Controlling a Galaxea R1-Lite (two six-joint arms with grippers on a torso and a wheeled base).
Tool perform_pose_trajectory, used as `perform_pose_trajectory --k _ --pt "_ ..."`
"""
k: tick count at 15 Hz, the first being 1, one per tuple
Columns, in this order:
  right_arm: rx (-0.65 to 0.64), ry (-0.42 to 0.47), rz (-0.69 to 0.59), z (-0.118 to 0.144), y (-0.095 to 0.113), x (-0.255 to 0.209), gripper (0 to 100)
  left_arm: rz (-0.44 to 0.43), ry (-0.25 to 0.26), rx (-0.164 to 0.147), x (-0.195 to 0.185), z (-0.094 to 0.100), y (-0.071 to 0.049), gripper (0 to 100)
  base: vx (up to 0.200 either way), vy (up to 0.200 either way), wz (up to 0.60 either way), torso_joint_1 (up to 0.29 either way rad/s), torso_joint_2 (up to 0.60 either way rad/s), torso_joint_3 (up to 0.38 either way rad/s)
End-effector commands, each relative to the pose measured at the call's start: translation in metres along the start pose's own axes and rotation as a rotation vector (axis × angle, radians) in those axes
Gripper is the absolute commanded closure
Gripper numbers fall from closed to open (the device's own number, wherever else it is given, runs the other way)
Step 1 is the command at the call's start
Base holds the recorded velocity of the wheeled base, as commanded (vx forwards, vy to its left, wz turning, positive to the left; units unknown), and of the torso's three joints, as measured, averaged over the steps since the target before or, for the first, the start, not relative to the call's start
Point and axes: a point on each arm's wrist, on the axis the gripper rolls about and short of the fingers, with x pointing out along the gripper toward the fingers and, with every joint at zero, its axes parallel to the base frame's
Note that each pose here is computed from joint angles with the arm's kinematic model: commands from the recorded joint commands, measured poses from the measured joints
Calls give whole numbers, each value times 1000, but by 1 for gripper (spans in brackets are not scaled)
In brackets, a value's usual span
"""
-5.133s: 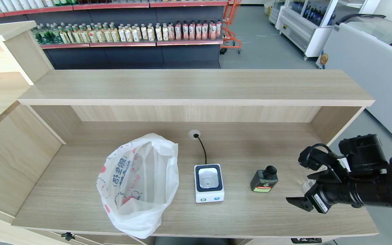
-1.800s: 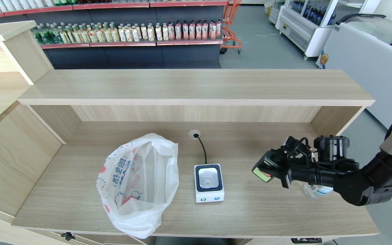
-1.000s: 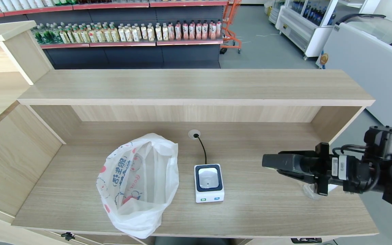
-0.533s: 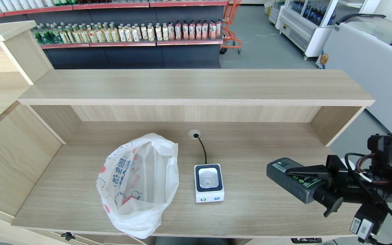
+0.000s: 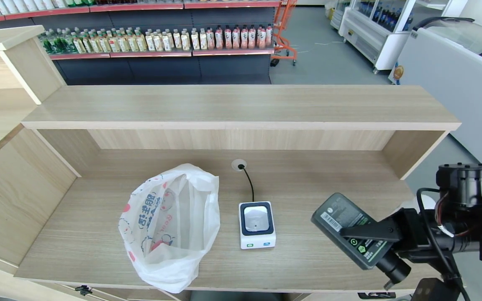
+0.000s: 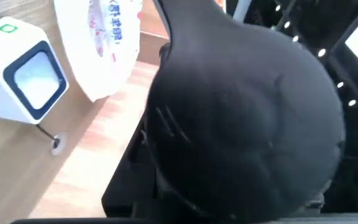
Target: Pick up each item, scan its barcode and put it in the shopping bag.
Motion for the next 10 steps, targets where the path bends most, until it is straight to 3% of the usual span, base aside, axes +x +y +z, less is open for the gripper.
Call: perform_pose_trajectory --k 1,5,10 --pt "-56 -40 -32 3 1 9 100 1 -1 0 0 0 0 0 0 0 0 0 0 0" --pt "-152 -68 -79 6 3 11 100 -1 -1 0 0 0 0 0 0 0 0 0 0 0" --pt "-203 -155 -200 10 -9 29 100 1 -1 0 0 0 0 0 0 0 0 0 0 0"
